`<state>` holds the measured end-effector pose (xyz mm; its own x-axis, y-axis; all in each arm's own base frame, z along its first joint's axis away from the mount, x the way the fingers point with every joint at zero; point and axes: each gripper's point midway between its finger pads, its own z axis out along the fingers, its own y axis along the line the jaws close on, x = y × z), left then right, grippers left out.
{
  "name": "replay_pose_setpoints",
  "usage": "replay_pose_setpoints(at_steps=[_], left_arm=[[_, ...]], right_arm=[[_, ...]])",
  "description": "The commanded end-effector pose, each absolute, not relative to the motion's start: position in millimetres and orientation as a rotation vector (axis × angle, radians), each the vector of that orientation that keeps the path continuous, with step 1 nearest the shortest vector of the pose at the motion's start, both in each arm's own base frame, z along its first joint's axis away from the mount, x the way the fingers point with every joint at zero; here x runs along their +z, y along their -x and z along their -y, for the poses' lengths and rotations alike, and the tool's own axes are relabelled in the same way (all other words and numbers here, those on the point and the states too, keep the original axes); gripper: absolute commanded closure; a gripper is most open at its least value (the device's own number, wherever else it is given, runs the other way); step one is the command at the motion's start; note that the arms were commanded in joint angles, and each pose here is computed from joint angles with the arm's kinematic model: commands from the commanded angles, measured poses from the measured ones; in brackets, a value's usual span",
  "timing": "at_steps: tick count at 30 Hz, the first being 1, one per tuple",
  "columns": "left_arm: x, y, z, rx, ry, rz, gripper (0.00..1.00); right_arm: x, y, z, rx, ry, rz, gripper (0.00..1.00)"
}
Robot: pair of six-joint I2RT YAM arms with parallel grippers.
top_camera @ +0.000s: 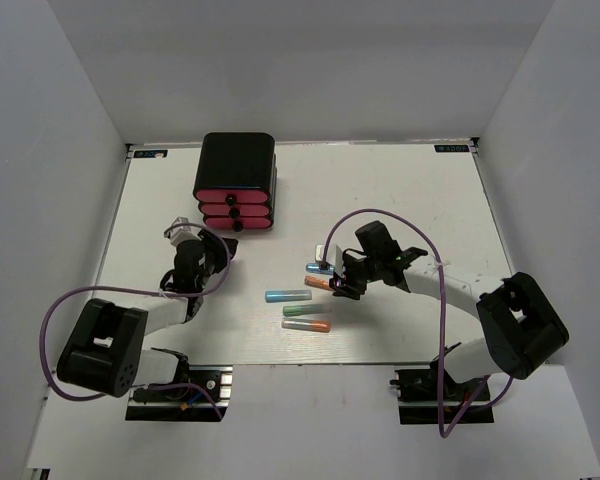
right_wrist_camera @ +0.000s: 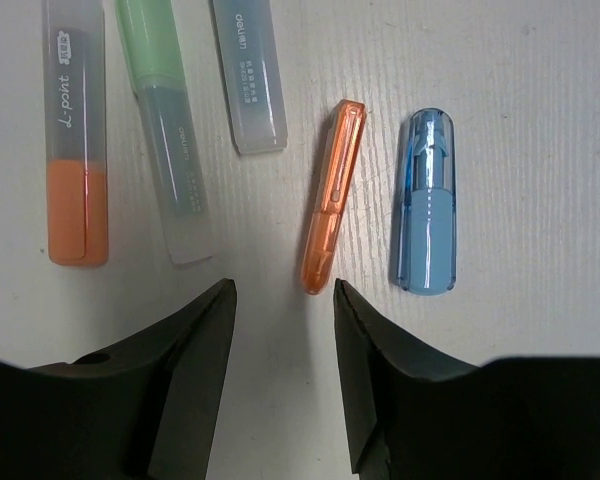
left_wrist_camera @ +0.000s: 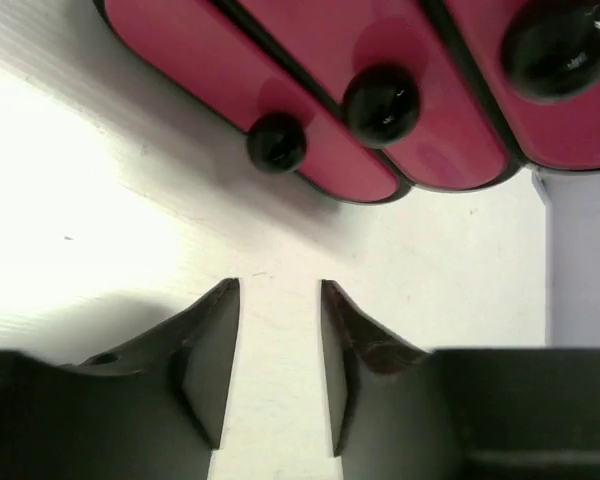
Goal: Sort the stationery into containers
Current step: Open the drawer
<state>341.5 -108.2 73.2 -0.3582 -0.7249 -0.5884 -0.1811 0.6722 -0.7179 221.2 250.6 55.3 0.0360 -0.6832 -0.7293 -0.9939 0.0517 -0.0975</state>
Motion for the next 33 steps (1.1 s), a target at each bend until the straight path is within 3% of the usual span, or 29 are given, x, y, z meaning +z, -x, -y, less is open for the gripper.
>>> replay_pose_setpoints(at_steps=[1,3,6,19,24,33], left_arm=[[89,-341,109,-0.696,0.658,-1.848,0.49],[101,-347,115,-0.715,0.607,-1.83,0.38],[106,-359,120,-0.712,0.554,-1.833,0.32],[130,-414,117,-0.644,0.506,-1.715,0.31],[129,-426,120,-0.622,0.502,-1.709,0.34],[126,-432,120,-0.609,0.51,-1.719,0.55]], right_arm=[[65,-226,-261,0.66,1.7,-1.643,0.5],[64,-226,-262,0.662,1.704,-1.647,0.5],[64,-228,-263,0.661,1.705,-1.647,0.5],[64,-225,-258,0.642,1.701,-1.648,0.5],[63,-227,-256,0.63,1.704,-1.649,0.5],[63,-228,-257,0.631,1.705,-1.645,0.48]])
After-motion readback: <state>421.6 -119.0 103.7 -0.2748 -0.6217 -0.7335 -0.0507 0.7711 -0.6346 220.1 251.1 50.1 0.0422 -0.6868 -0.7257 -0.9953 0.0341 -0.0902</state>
